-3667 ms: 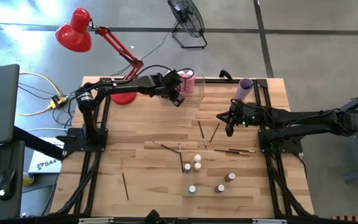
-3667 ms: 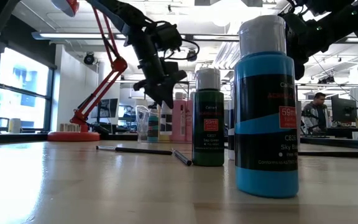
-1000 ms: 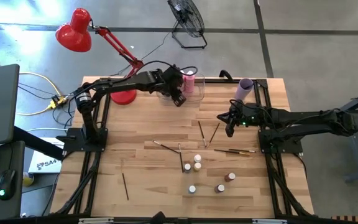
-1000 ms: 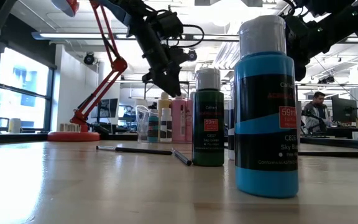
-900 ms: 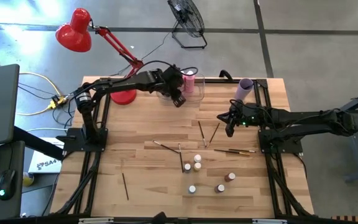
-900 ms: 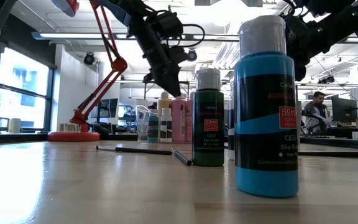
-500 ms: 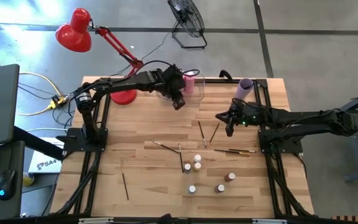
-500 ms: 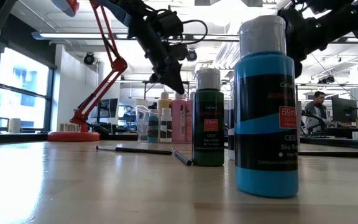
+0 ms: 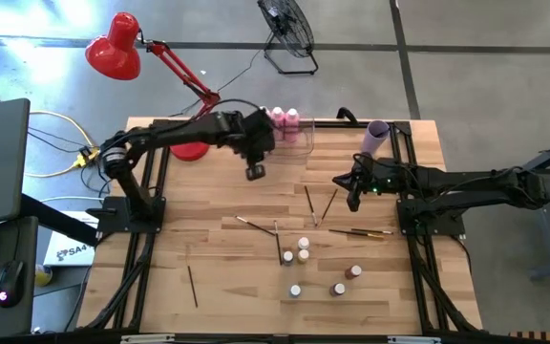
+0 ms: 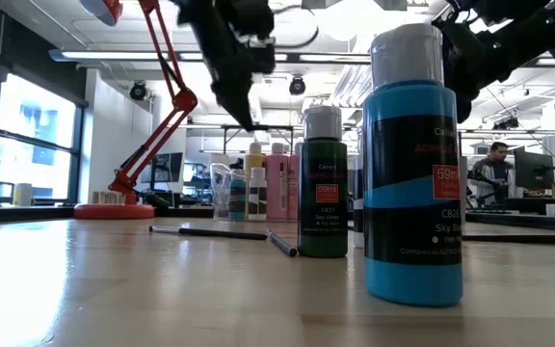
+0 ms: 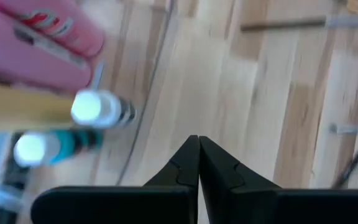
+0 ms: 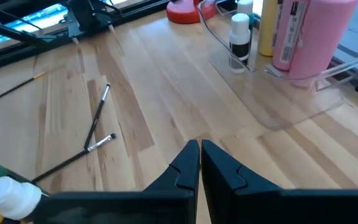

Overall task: Pick & Place Paint Supplies
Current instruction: Put the small white paint bottle into the transparent bin

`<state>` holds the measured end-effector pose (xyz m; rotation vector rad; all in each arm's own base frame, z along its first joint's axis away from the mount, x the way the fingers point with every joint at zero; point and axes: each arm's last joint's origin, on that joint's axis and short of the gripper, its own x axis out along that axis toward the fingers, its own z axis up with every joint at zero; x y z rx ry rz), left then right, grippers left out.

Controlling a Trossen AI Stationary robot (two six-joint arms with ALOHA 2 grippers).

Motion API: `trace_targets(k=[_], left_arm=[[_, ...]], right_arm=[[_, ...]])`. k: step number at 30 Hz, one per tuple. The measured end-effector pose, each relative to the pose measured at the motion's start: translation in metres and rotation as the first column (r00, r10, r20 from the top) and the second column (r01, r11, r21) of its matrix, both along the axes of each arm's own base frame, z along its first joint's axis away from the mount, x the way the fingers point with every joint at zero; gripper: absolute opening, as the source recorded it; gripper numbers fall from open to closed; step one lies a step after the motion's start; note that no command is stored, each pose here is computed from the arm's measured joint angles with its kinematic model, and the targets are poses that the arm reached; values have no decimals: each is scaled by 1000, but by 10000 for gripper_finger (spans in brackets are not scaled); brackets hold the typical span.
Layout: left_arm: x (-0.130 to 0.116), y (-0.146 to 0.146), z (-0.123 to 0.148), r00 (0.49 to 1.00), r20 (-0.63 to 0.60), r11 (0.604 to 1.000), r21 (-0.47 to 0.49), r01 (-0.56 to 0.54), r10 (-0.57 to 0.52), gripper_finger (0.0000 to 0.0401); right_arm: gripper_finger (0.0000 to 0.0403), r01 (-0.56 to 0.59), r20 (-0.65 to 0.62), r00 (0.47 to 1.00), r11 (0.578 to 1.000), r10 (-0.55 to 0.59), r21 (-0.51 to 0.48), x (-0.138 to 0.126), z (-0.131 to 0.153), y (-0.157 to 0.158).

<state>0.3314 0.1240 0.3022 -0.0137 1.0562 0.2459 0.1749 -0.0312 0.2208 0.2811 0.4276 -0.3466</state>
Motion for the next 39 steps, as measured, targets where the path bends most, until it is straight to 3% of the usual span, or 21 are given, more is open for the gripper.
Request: trace_targets(k=[6, 9, 14, 17, 21, 30, 36, 39], left_arm=[[-29, -40, 22, 998, -66, 986, 169, 4, 7, 1], [-44, -48, 17, 999, 28, 982, 187, -30, 25, 1], [-62, -49, -20, 967, 256, 987, 154, -38, -3, 0], [-59, -48, -37, 900, 433, 988, 155, -18, -52, 0], [-54, -46, -50, 848, 527, 985, 166, -36, -58, 0], [-34, -37, -80, 847, 523, 975, 125, -185, 94, 0], [-21, -33, -87, 840, 543, 964, 219, -153, 10, 0], [-17, -31, -78, 824, 566, 953, 229, -201, 38, 0]], right_arm=[[8, -16, -13, 1000, 999, 15, -47, 0, 0, 0], [8, 8, -15, 1000, 998, -9, -60, 0, 0, -1], [8, 30, -17, 999, 997, -31, -72, 0, 0, -2], [8, 30, -12, 999, 997, -31, -72, 0, 1, -2], [8, 59, 9, 998, 997, -59, -52, 0, 2, -2], [8, 72, 43, 997, 997, -70, -38, 1, 4, -2], [8, 55, 28, 998, 996, -53, -73, 1, 4, -2], [8, 52, 27, 998, 996, -50, -77, 1, 4, -2]])
